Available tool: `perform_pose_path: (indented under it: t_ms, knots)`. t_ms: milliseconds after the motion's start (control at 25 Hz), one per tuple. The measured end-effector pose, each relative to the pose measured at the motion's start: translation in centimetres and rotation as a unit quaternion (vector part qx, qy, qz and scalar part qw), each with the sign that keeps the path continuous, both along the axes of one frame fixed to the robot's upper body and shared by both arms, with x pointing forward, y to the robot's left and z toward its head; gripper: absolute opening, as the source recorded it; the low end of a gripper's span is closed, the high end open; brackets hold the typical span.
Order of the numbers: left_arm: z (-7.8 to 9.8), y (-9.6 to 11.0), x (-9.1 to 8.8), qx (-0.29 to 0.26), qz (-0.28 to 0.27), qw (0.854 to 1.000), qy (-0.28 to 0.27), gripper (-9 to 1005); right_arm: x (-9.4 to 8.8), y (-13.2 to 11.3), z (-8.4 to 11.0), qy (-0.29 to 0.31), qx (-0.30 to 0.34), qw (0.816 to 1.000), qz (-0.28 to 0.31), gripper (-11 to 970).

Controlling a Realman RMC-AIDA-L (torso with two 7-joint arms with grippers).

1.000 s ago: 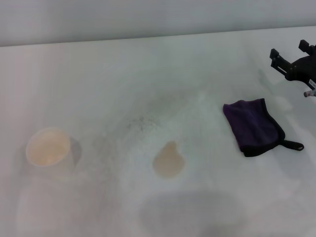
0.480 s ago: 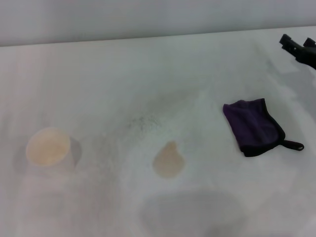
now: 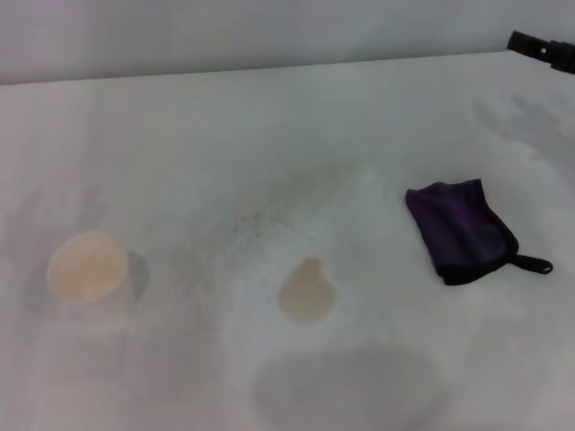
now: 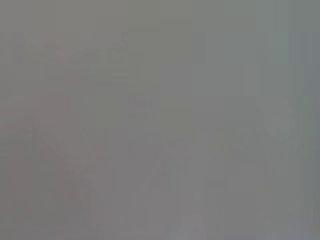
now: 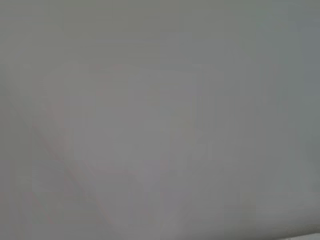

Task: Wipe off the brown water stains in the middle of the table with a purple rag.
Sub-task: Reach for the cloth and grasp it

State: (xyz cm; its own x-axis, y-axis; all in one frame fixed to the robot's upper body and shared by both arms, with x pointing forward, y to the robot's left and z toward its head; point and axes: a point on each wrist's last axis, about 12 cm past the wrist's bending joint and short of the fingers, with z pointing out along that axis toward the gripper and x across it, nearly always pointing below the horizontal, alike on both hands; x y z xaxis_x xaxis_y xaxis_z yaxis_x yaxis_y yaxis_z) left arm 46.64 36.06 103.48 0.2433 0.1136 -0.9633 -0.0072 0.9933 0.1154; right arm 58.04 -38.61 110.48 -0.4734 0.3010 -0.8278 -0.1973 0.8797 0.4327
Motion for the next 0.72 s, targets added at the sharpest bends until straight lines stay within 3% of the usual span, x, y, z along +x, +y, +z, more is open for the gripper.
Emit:
perform_pose_path:
  t_ms: [160,400,720]
  knots:
    - [0.2,-0.3,0.5,0.001,-0.007,1.0,-0.003,891,1.3,1.4,3.6,0.046,-0.062,0.996,0.051,869]
    - [0.5,-0.7,0.9,0.007,-0.02,1.0,-0.008,891,2.9,6.0,7.8,0.13,-0.151,0.97,0.138,869]
    - [0.5,-0.7,1.0,0.007,-0.021,1.0,-0.009,891,2.8,13.3,8.7,0.23,-0.3,0.91,0.168,869]
